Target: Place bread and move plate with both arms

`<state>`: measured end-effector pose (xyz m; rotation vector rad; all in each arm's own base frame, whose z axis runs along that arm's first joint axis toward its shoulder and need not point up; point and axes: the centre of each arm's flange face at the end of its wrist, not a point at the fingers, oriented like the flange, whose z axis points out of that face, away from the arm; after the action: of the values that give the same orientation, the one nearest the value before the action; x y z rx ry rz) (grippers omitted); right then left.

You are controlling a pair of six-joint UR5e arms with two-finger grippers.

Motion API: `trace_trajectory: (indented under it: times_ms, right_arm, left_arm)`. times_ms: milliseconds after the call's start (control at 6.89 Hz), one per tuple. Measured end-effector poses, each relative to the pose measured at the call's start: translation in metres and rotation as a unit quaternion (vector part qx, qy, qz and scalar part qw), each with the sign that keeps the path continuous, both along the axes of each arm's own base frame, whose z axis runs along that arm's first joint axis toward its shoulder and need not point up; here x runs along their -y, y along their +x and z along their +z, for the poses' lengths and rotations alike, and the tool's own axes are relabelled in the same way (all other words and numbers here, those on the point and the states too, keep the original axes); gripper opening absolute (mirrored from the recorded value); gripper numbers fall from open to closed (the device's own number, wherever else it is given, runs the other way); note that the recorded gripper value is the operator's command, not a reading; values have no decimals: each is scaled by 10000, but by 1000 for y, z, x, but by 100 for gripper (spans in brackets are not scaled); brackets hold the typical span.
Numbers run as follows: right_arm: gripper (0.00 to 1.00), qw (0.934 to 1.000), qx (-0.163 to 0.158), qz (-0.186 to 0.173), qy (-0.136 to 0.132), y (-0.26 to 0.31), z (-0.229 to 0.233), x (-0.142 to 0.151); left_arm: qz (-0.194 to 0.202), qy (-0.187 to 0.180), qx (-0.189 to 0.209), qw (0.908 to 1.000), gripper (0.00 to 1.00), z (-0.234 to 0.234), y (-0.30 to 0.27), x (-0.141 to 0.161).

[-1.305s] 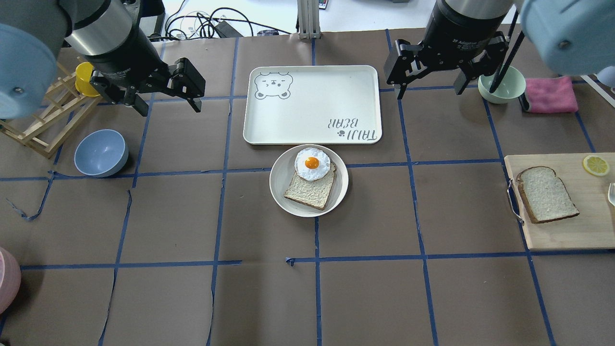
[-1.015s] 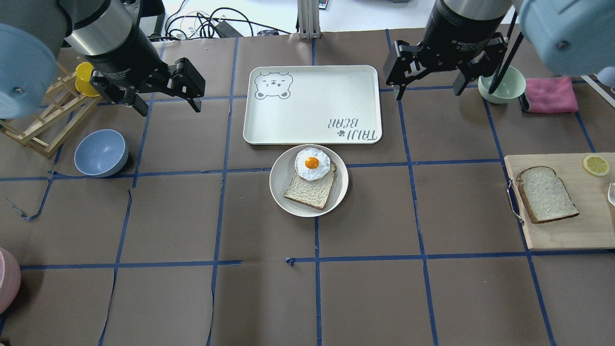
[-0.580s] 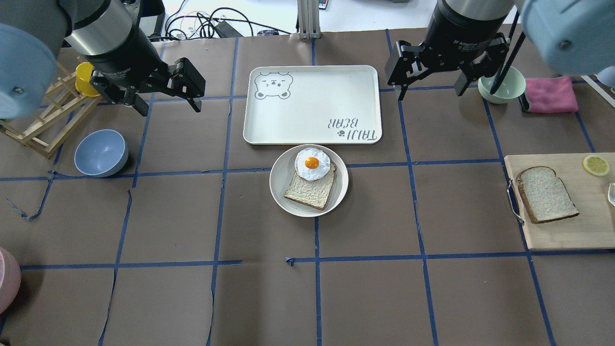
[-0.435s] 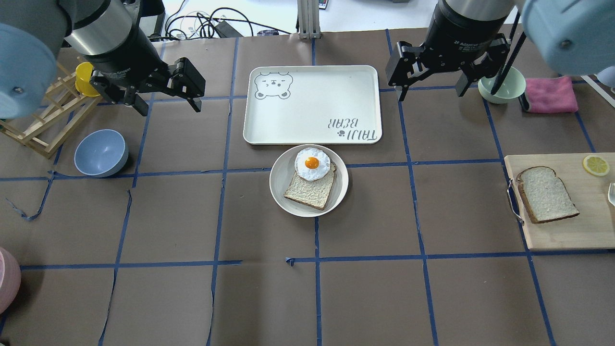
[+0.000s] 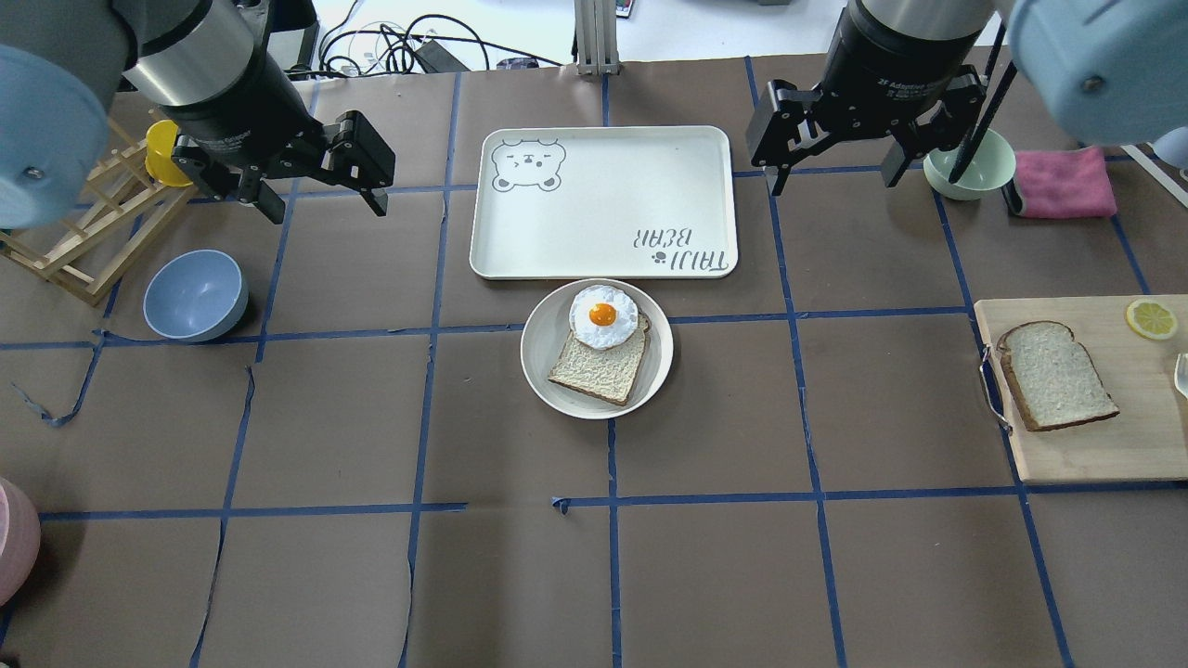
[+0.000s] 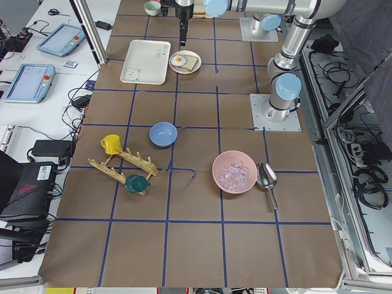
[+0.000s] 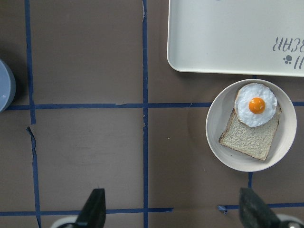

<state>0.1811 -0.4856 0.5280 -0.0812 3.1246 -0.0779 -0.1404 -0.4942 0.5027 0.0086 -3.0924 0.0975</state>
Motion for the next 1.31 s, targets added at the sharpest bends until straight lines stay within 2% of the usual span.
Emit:
trace_trajectory:
  times_ms: [1305]
  right_arm:
    - [100, 10000, 12, -3, -17, -14, -5, 7]
  left_arm:
    - [-5, 1, -2, 10000, 100, 0, 0, 0]
